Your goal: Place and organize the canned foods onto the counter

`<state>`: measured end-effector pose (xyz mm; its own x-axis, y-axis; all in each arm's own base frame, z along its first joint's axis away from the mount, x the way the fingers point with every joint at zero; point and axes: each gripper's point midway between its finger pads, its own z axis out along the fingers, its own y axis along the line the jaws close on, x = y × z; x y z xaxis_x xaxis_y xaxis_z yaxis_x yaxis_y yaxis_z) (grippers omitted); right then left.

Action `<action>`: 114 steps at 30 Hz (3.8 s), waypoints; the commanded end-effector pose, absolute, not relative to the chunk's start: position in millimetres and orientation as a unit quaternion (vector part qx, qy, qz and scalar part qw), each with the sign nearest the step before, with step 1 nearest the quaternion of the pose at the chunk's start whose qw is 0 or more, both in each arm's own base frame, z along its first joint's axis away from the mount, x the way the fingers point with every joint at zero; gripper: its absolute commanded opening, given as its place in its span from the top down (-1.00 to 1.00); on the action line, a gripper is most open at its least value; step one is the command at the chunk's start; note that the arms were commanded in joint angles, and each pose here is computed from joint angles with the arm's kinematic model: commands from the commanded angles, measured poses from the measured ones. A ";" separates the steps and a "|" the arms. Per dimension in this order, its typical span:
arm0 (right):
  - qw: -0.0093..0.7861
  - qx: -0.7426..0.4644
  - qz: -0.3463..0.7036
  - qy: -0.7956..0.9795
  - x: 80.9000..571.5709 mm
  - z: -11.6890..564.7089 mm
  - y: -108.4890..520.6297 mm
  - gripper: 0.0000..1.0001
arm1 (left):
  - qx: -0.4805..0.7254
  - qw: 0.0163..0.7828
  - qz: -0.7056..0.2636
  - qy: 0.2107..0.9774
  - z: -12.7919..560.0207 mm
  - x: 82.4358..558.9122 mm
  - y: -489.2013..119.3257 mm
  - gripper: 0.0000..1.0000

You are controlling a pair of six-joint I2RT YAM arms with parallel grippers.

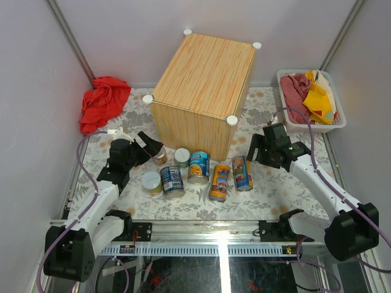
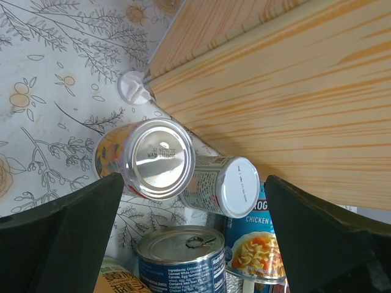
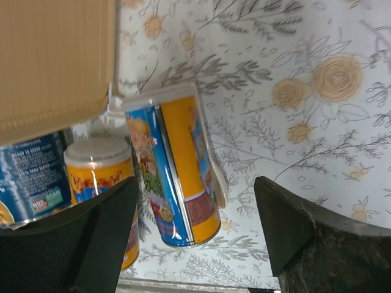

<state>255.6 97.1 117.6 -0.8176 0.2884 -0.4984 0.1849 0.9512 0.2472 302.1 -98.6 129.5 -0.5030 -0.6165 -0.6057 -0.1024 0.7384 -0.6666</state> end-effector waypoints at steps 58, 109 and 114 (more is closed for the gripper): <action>0.305 0.058 0.076 0.948 254.2 70.9 133.2 1.00 | -0.179 0.464 -0.304 0.812 140.9 285.1 -117.5 -0.99; 0.809 0.017 0.029 0.587 414.2 565.2 140.1 1.00 | -0.222 0.482 -0.325 0.783 155.8 299.9 -117.7 -0.99; 0.836 -0.018 0.002 0.548 454.7 577.7 165.2 1.00 | -0.231 0.488 -0.331 0.774 163.7 307.9 -118.3 -0.99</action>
<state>452.7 156.5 472.3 0.0526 -0.0648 -0.9965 -0.0080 0.9978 -0.0654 288.7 -116.0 130.6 -0.4984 -0.6460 -0.5782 -0.0933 0.7030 -0.7050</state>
